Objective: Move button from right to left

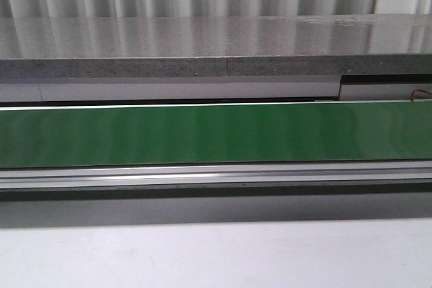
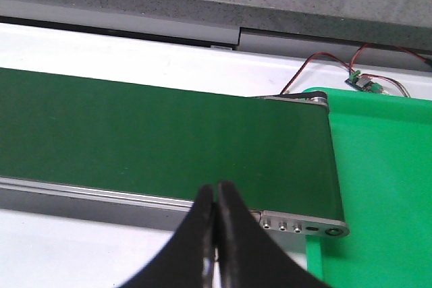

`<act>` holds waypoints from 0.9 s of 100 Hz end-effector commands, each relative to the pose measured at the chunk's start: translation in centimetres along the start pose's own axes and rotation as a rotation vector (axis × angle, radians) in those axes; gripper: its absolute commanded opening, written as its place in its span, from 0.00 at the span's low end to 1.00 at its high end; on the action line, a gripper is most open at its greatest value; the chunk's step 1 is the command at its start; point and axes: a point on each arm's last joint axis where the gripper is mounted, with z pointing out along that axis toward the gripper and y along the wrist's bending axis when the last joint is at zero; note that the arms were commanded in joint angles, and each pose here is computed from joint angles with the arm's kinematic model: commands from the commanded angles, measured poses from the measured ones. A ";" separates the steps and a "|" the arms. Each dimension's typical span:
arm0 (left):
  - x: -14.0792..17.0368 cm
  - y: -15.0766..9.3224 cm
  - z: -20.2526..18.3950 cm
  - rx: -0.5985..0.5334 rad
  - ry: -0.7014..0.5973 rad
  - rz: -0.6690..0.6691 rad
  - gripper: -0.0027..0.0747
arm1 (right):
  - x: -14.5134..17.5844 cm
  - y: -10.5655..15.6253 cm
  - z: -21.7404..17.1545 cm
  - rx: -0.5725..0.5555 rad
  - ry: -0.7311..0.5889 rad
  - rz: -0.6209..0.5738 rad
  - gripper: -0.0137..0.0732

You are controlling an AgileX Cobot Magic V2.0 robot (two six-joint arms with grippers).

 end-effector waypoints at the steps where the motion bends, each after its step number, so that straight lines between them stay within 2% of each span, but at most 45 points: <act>1: -1.1 -0.1 -1.0 -0.004 -0.113 -0.020 0.01 | -1.4 -0.2 -0.4 0.021 -0.090 -0.009 0.08; 64: -1.0 -0.1 -1.1 -0.005 -0.120 -0.019 0.01 | -1.4 -0.2 -0.4 0.021 -0.090 -0.009 0.08; 81: 0.1 0.2 -0.7 -0.042 -0.162 0.001 0.01 | -1.4 -0.2 -0.4 0.021 -0.090 -0.009 0.08; 90: 1.2 0.7 -0.7 -0.082 -0.168 -0.057 0.01 | -1.4 -0.2 -0.4 0.021 -0.090 -0.009 0.08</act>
